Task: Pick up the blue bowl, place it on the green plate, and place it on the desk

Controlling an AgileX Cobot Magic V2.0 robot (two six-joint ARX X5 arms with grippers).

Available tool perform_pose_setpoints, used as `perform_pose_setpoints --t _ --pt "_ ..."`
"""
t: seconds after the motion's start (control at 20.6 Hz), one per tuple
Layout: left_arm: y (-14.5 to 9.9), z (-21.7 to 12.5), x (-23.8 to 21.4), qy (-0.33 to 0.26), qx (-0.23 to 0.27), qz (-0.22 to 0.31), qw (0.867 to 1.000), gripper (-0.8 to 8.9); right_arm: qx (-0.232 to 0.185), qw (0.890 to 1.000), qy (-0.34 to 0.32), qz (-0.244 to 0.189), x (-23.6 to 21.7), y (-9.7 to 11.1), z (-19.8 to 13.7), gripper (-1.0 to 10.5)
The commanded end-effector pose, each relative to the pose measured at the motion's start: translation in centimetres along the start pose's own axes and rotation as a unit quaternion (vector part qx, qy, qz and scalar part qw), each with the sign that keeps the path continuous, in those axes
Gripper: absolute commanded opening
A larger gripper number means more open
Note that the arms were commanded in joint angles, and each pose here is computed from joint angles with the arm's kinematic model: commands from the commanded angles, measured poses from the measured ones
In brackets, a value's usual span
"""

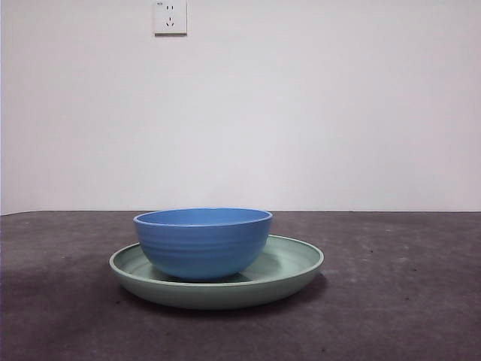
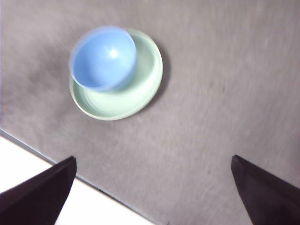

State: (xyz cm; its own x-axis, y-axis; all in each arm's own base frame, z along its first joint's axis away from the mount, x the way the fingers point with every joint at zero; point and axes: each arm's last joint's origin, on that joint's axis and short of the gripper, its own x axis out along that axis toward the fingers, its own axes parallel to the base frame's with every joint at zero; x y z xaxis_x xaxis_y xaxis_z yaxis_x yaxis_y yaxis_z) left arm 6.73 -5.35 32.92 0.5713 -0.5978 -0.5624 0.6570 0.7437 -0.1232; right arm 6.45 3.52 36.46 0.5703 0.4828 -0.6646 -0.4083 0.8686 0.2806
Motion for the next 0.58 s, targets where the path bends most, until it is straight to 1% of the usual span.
perform_pose_setpoints --t 0.05,0.1,0.15,0.19,0.24,0.29,0.34,0.39,0.58 --pt "-0.12 0.39 -0.24 -0.009 0.002 -0.004 1.0 4.98 -0.03 0.999 -0.025 0.004 -1.12 0.22 -0.24 5.5" --pt "-0.12 0.39 -0.24 -0.009 0.002 -0.004 1.0 4.86 -0.035 0.999 -0.031 0.005 -1.39 0.24 -0.44 5.5" --pt "-0.12 0.38 -0.24 -0.009 0.002 -0.004 1.0 4.33 -0.038 0.999 -0.036 0.006 -1.59 0.25 -0.58 5.2" --pt "-0.12 0.38 -0.24 -0.008 0.002 -0.004 1.0 3.41 -0.041 0.998 -0.038 0.006 -1.69 0.26 -0.66 4.2" --pt "-0.12 0.35 -0.24 -0.007 0.002 -0.004 1.0 1.47 -0.043 0.998 -0.039 0.006 -1.77 0.26 -0.73 1.8" --pt "-0.12 0.35 -0.24 -0.007 0.002 -0.004 1.0 -0.03 -0.043 0.998 -0.039 0.007 -1.78 0.27 -0.74 -0.2" --pt "-0.12 0.37 -0.24 -0.008 0.002 -0.004 1.0 0.26 -0.043 0.998 -0.04 0.008 -1.78 0.27 -0.73 0.3" --pt "-0.12 0.37 -0.24 -0.008 0.002 -0.004 1.0 0.3 -0.043 0.998 -0.04 0.009 -1.79 0.28 -0.72 0.4" --pt "-0.12 0.36 -0.24 -0.007 0.002 -0.004 1.0 0.28 -0.044 0.998 -0.04 0.017 -1.79 0.33 -0.7 0.4"
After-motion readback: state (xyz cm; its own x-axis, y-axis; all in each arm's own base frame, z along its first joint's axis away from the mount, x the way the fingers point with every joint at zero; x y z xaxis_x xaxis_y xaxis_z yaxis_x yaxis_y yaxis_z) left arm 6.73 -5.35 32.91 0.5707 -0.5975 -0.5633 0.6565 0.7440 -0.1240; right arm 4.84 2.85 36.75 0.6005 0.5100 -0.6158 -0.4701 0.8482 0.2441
